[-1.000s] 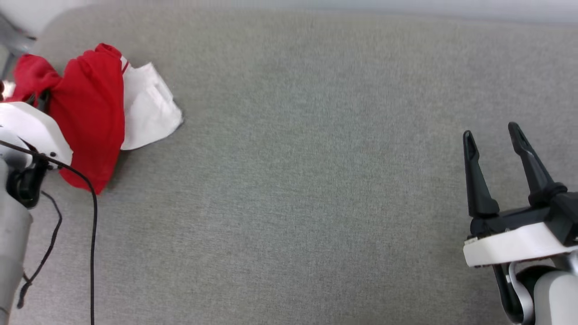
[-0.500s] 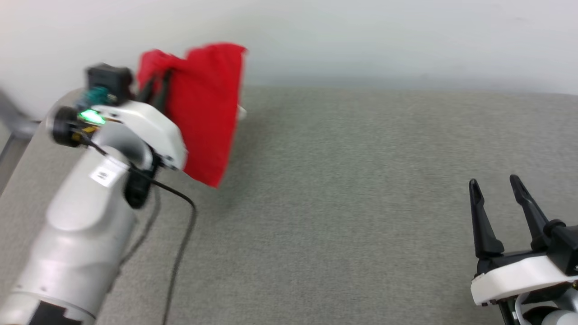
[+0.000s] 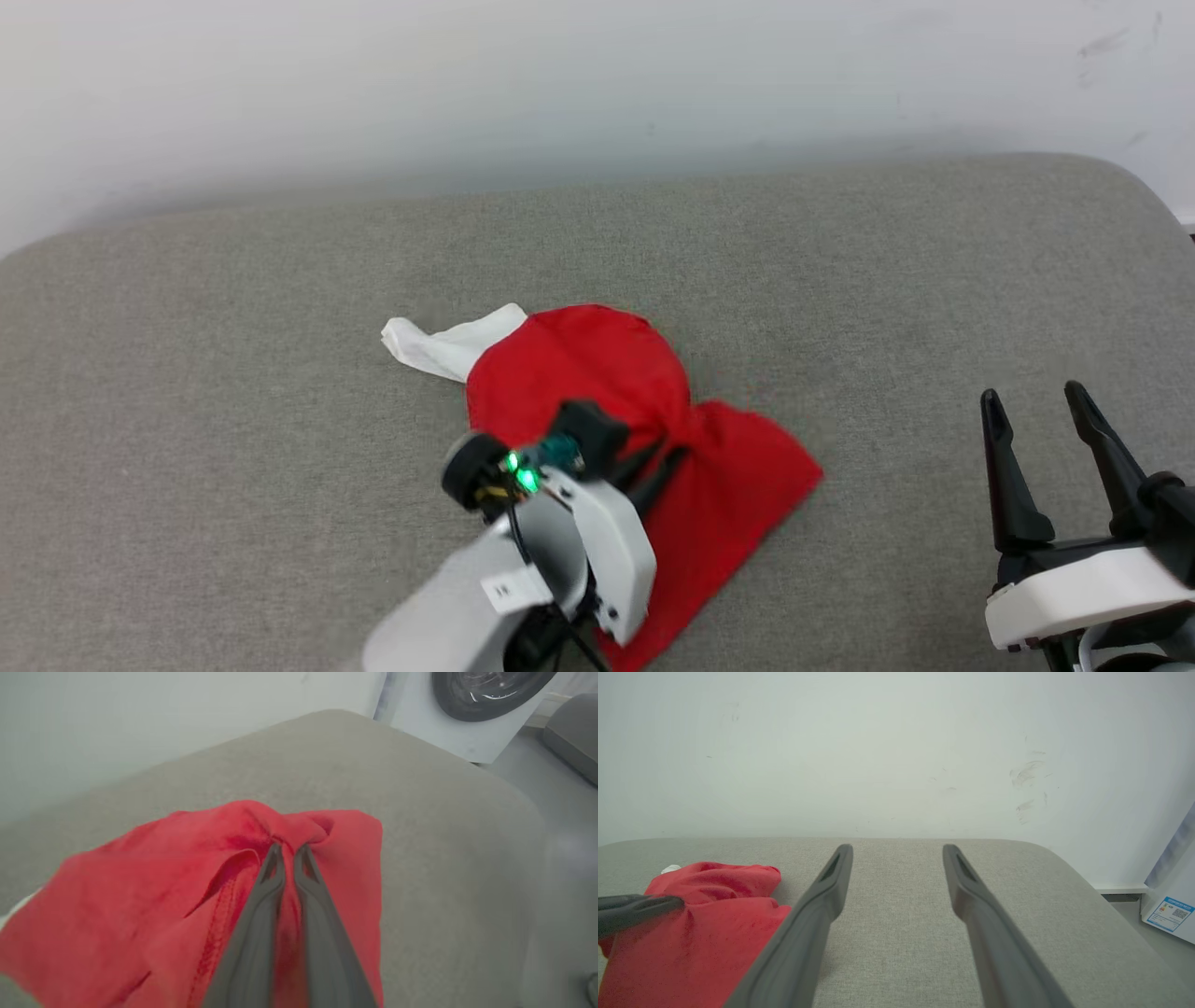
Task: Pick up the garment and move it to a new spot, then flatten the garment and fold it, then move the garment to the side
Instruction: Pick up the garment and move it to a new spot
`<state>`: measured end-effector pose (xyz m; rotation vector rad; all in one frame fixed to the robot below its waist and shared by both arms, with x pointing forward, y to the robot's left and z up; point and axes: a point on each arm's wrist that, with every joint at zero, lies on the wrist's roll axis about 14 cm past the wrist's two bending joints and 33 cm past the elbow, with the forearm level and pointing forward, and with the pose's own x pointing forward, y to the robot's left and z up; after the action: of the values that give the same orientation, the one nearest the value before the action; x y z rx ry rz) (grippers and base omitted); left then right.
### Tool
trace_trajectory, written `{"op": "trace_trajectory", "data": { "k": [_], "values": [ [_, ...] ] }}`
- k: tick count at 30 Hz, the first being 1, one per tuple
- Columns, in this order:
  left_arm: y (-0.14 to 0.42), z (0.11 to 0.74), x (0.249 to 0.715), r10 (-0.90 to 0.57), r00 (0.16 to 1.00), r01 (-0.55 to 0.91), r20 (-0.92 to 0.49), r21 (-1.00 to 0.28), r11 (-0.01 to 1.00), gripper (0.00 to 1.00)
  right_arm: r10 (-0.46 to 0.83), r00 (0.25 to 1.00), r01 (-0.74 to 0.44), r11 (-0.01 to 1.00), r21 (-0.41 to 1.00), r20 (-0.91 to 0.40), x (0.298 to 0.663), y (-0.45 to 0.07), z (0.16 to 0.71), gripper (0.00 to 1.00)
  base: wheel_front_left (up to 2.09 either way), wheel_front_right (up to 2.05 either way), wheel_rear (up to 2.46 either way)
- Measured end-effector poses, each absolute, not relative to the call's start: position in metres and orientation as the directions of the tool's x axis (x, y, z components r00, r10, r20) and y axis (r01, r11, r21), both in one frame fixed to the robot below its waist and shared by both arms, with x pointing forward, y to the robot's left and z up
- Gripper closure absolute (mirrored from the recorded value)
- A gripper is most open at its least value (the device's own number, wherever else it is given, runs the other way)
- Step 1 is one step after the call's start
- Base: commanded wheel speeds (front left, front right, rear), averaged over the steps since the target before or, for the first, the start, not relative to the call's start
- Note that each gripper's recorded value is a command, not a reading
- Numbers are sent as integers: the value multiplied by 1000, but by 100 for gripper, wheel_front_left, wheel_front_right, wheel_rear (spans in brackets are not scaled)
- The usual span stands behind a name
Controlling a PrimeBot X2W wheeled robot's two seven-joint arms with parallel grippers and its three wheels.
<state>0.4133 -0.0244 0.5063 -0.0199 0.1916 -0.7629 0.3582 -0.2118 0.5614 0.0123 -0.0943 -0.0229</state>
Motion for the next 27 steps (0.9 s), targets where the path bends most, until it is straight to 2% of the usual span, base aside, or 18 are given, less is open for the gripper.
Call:
{"op": "trace_trajectory", "data": {
  "k": [5, 9, 10, 11, 12, 15, 20, 27],
  "values": [
    [-51, 442, 360, -757, 564, 745, -331, -193, 639, 100, -35, 997, 35, 999, 11, 65, 363, -216, 551, 0, 0, 0, 0],
    [-54, 417, 342, -762, 519, 753, -387, -214, 622, 100, -31, 999, 30, 999, 26, 42, 372, -215, 544, 0, 0, 0, 0],
    [-56, 414, 338, -766, 510, 756, -392, -219, 616, 80, -25, 999, 24, 999, 25, 42, 374, -213, 544, 0, 0, 0, 0],
    [-56, 414, 336, -769, 507, 757, -390, -225, 613, 51, -20, 999, 19, 1000, 18, 41, 376, -211, 543, 0, 0, 0, 0],
    [-56, 414, 335, -769, 512, 759, -382, -218, 614, 0, -15, 999, 15, 1000, 15, 42, 378, -210, 543, 0, 0, 0, 0],
    [-51, 423, 340, -757, 556, 751, -344, -183, 634, 0, -7, 998, 6, 1000, 15, 58, 379, -207, 547, 0, 0, 0, 0],
    [-44, 462, 354, -729, 659, 722, -182, -119, 682, 0, 21, 998, -23, 999, 24, 65, 376, -198, 549, 0, 0, 0, 0],
    [-4, 516, 377, -573, 819, 573, 27, -89, 815, 0, 57, 995, -60, 998, 29, 76, 365, -186, 553, 0, 0, 0, 0]
  ]
}}
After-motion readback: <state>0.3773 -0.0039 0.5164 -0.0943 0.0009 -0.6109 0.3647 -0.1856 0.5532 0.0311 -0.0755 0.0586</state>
